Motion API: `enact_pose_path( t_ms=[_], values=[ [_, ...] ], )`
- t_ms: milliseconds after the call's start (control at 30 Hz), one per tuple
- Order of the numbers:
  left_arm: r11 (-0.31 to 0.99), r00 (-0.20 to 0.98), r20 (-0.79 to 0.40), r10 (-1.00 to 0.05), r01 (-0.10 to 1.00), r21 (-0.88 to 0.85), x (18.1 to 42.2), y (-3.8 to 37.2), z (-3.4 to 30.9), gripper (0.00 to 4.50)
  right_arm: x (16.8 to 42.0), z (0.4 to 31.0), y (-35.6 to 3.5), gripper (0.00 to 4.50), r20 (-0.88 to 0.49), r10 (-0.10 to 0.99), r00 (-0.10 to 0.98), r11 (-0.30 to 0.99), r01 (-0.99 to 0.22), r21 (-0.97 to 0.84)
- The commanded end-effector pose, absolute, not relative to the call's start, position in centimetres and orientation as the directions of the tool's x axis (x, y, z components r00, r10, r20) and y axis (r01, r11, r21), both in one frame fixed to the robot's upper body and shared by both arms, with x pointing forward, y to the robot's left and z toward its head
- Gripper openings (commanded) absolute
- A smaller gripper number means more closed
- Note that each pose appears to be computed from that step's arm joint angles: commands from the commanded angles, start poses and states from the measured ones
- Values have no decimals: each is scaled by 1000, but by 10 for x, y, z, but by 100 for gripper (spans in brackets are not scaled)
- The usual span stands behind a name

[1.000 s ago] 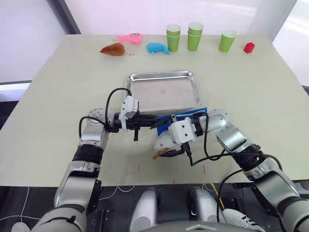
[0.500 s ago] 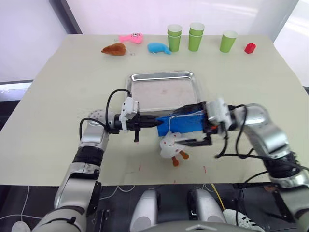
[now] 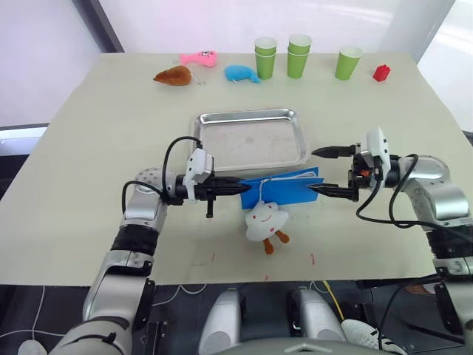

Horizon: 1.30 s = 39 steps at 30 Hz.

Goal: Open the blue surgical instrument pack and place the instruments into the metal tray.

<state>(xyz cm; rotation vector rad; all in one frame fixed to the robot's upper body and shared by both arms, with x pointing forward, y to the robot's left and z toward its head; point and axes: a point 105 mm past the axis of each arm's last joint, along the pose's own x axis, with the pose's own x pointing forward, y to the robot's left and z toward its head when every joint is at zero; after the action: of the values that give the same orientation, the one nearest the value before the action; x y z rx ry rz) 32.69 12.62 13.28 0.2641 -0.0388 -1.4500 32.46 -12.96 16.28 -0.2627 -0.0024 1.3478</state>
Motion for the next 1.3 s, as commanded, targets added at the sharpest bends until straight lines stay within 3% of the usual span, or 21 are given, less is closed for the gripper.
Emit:
enact_pose_path(
  t_ms=[33, 300, 400, 633, 767, 900, 1000, 1033, 1067, 1100, 1133, 1300],
  values=[
    [74, 107, -146, -983, 973, 217, 324, 122, 133, 0, 327, 167, -127, 447, -158, 967, 201, 164, -962, -220],
    [67, 102, -148, -984, 972, 226, 324, 121, 134, 0, 337, 150, -120, 447, -186, 964, 188, 159, -974, -161],
    [67, 103, -148, -984, 971, 228, 323, 121, 134, 0, 336, 148, -120, 361, -187, 967, 171, 145, -979, -147],
    [70, 103, -145, -984, 973, 218, 321, 120, 132, 0, 334, 147, -120, 2, -186, 970, 155, 130, -982, -139],
    [76, 107, -151, -983, 976, 202, 320, 121, 131, 0, 335, 145, -120, 2, -196, 969, 149, 122, -982, -143],
    [106, 137, -144, -980, 973, 204, 322, 126, 136, 142, 335, 145, -121, 0, -200, 969, 144, 117, -983, -141],
    [147, 180, -135, -974, 963, 227, 323, 135, 143, 281, 333, 145, -121, 0, -202, 970, 135, 109, -985, -136],
    [166, 201, -132, -971, 957, 236, 324, 140, 147, 349, 333, 145, -122, 0, -207, 970, 129, 102, -986, -135],
    [187, 223, -129, -966, 951, 246, 323, 147, 152, 361, 332, 145, -122, 0, -210, 969, 126, 98, -986, -135],
    [199, 237, -127, -963, 947, 254, 321, 152, 156, 426, 332, 146, -122, 0, -212, 969, 125, 98, -986, -135],
    [204, 243, -128, -962, 944, 259, 318, 156, 159, 444, 331, 146, -122, 0, -212, 969, 124, 97, -986, -134],
    [159, 212, -149, -966, 938, 308, 292, 154, 173, 444, 332, 146, -125, 0, -206, 971, 125, 99, -987, -130]
  ],
)
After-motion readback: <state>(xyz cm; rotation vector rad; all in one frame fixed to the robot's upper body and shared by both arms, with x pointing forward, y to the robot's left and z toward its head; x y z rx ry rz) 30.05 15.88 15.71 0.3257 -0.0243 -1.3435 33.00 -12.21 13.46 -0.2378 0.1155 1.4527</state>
